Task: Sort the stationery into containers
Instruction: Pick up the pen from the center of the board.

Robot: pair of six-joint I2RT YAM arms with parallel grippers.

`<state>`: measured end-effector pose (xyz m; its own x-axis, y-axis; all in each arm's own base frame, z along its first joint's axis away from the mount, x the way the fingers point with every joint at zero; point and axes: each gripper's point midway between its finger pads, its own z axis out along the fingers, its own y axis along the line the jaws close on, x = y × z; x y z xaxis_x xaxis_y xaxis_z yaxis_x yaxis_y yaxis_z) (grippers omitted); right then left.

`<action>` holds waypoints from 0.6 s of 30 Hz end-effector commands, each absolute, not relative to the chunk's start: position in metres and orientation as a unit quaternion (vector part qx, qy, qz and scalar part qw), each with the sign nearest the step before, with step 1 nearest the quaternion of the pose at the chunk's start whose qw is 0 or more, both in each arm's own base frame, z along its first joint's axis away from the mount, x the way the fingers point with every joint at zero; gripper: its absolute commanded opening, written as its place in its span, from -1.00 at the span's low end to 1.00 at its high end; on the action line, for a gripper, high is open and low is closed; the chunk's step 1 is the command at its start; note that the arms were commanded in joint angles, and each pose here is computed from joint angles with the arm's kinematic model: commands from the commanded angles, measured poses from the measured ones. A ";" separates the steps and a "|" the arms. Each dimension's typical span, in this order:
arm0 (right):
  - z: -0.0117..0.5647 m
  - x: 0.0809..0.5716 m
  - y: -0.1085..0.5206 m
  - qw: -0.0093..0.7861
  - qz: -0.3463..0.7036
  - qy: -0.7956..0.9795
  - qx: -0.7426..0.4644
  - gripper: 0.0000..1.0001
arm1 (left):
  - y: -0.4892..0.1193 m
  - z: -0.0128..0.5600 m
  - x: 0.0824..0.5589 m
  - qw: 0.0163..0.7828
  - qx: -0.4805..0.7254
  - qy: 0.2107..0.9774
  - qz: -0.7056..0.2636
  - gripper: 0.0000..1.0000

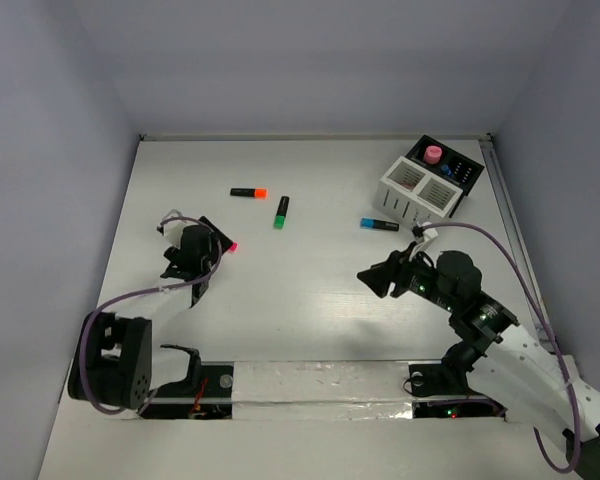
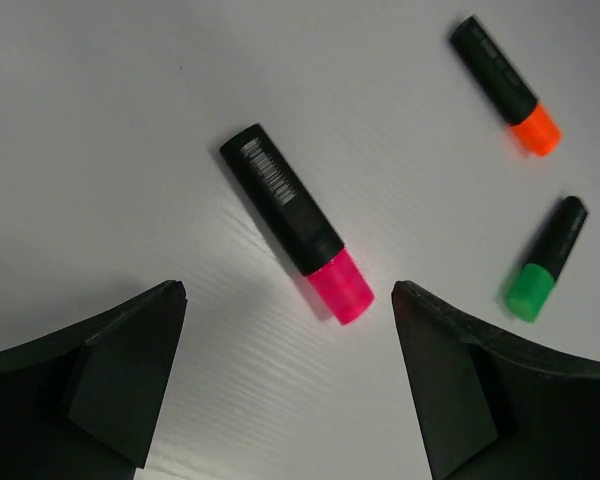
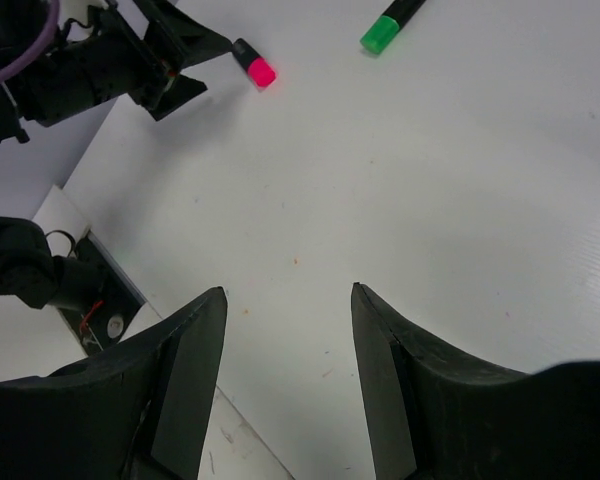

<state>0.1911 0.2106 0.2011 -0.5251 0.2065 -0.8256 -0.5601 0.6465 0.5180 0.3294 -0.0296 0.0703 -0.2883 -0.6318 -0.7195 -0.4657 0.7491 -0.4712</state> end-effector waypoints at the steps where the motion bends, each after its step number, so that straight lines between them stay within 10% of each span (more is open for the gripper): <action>1: 0.214 0.191 0.218 0.485 0.422 0.753 -0.138 0.17 | -0.034 0.082 0.353 0.497 -0.344 0.791 -0.095 0.63; 18: 0.210 0.196 0.218 0.490 0.421 0.753 -0.121 0.13 | -0.015 0.044 0.375 0.455 -0.318 0.831 0.020 0.14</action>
<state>0.1894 0.2165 0.1956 -0.5380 0.1893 -0.8214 -0.5787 0.6256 0.5232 0.3652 -0.0233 0.0338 -0.3876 -0.5502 -0.7396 -0.5356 0.7874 -0.3051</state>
